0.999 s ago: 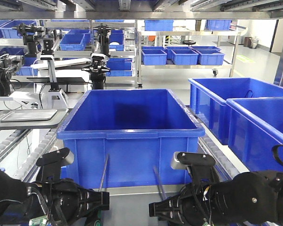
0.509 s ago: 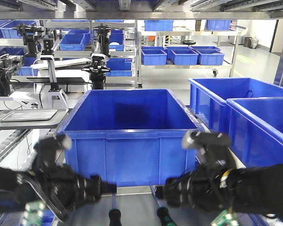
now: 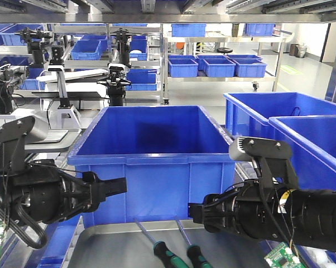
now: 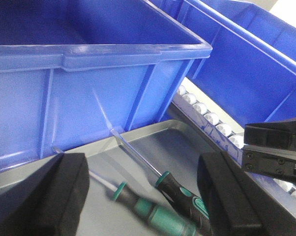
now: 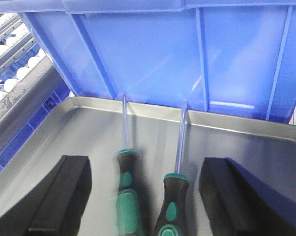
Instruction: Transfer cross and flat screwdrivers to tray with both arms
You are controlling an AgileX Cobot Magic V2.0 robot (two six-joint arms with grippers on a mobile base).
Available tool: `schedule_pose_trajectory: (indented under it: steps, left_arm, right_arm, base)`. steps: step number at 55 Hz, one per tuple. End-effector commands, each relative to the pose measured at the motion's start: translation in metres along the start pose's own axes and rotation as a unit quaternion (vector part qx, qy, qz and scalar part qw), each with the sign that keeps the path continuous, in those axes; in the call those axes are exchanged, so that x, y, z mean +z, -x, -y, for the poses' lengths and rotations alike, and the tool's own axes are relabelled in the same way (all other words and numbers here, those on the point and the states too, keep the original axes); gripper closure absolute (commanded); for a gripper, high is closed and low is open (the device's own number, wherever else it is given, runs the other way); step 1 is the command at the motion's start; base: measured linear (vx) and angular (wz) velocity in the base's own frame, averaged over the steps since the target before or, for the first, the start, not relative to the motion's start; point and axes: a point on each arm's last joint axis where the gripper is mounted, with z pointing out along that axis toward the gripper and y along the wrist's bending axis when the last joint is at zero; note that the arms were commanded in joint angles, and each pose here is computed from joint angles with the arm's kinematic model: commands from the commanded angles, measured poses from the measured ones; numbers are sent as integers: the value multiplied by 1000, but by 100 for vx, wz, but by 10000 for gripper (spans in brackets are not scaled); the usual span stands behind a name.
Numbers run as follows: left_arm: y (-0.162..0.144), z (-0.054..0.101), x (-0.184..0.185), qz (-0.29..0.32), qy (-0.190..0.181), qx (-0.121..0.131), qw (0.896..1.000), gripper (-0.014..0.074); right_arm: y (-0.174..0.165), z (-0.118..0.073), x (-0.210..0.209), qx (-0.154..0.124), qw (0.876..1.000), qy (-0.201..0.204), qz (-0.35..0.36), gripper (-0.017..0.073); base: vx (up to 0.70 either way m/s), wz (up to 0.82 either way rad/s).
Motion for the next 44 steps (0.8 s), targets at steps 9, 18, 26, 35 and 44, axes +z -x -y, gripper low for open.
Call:
schedule_pose_trajectory:
  steps: [9,18,26,35,44]
  left_arm:
    - [17,8,-11,52,-6,-3,999,22]
    - [12,0,-28,87,33,37,995,81]
    - [-15,-10,-68,140,91,121,979,253]
    - [-70,-39,-114,175,162,123,963,535]
    - [-134,-62,-140,193,224,137,945,602]
  right_arm:
    - [20,-6,-16,-8,998,12,68,15]
    - [20,-6,-15,-8,998,12,67,15]
    - [20,-6,-15,-8,998,12,67,15]
    - [20,-6,-15,-8,998,12,67,15]
    - [20,-6,-15,-8,998,12,67,15]
  base:
    - [0,0]
    - [0,0]
    - [0,0]
    - [0,0]
    - [0,0]
